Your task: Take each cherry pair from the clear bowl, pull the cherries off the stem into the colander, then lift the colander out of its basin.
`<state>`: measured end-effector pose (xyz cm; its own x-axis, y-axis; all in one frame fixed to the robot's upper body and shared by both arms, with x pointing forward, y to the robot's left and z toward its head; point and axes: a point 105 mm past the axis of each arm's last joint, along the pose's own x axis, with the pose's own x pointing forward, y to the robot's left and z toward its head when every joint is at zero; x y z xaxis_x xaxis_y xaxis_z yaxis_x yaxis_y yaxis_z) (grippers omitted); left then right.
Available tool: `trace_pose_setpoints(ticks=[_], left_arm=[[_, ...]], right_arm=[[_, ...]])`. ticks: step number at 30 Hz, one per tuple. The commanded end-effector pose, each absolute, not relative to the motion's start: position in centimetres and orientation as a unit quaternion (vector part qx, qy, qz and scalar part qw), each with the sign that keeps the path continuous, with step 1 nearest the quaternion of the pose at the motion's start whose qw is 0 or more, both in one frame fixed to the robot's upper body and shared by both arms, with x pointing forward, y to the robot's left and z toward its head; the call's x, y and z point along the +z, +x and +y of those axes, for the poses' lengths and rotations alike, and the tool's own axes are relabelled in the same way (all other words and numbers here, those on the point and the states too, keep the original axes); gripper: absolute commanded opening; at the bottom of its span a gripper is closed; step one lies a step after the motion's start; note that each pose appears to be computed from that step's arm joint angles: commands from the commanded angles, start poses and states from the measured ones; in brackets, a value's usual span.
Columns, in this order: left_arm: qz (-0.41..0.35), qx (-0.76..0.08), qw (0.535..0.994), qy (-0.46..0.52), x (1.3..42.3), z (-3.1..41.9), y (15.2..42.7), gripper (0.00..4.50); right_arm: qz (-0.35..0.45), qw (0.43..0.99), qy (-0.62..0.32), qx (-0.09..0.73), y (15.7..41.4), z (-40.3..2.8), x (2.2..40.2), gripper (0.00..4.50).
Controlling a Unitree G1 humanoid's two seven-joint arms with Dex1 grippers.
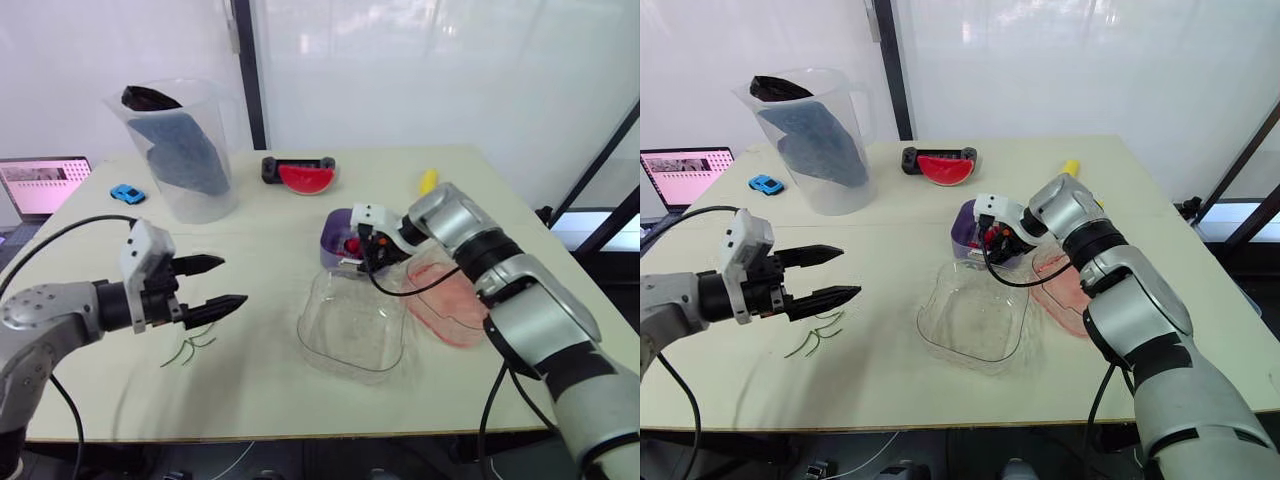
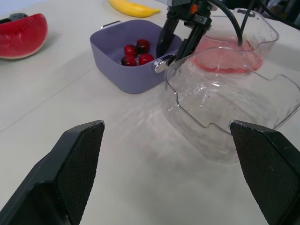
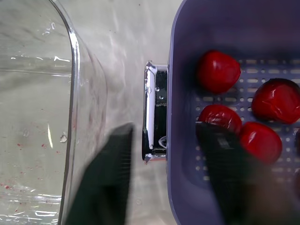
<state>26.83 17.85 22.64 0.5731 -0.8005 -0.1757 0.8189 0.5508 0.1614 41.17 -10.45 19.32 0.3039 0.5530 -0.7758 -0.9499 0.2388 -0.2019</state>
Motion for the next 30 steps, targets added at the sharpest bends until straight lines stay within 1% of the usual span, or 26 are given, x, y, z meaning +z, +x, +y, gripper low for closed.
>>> trace_pose_setpoints(ticks=[1,2,6,9,12,14,16,18,20,24,27,30], left_arm=[[0.027,-0.465,0.877,0.122,23.4,17.8,27.0,4.5],[0.027,-0.466,0.876,0.121,23.5,17.8,27.2,4.5],[0.018,-0.469,0.876,0.113,23.7,17.7,27.7,4.5],[0.009,-0.469,0.877,0.105,24.0,17.7,28.3,4.5],[0.0,-0.462,0.88,0.106,24.1,17.9,28.9,4.5],[-0.009,-0.456,0.884,0.106,24.4,18.2,29.3,4.5],[-0.032,-0.446,0.887,0.116,24.9,18.6,29.9,4.5],[-0.031,-0.441,0.889,0.121,24.6,19.1,30.4,4.5],[-0.028,-0.435,0.89,0.136,24.1,19.7,30.9,4.5],[-0.013,-0.403,0.903,0.15,22.6,21.0,31.7,4.5],[0.005,-0.391,0.905,0.165,21.4,21.9,31.8,4.5],[0.024,-0.391,0.908,0.151,19.8,23.0,31.6,4.5]], right_arm=[[0.239,0.747,-0.346,0.516,41.2,-10.3,23.2,4.1],[0.226,0.754,-0.34,0.515,41.2,-10.4,24.2,4.44],[0.156,0.797,-0.285,0.51,40.9,-11.7,29.1,4.44],[0.096,0.843,-0.26,0.461,41.2,-14.6,32.2,4.44],[0.046,0.87,-0.259,0.417,41.0,-17.4,33.8,4.44],[0.005,0.878,-0.225,0.422,40.1,-18.4,34.7,4.44],[-0.024,0.889,-0.242,0.389,38.5,-22.1,33.9,4.44],[-0.025,0.894,-0.262,0.362,37.0,-24.6,32.6,4.44],[-0.025,0.9,-0.263,0.346,36.0,-26.1,31.6,4.44],[-0.047,0.924,-0.226,0.305,33.5,-28.9,29.7,4.44],[-0.035,0.935,-0.213,0.282,32.0,-30.3,27.8,4.44],[-0.026,0.942,-0.199,0.267,30.9,-31.6,25.6,4.44]])
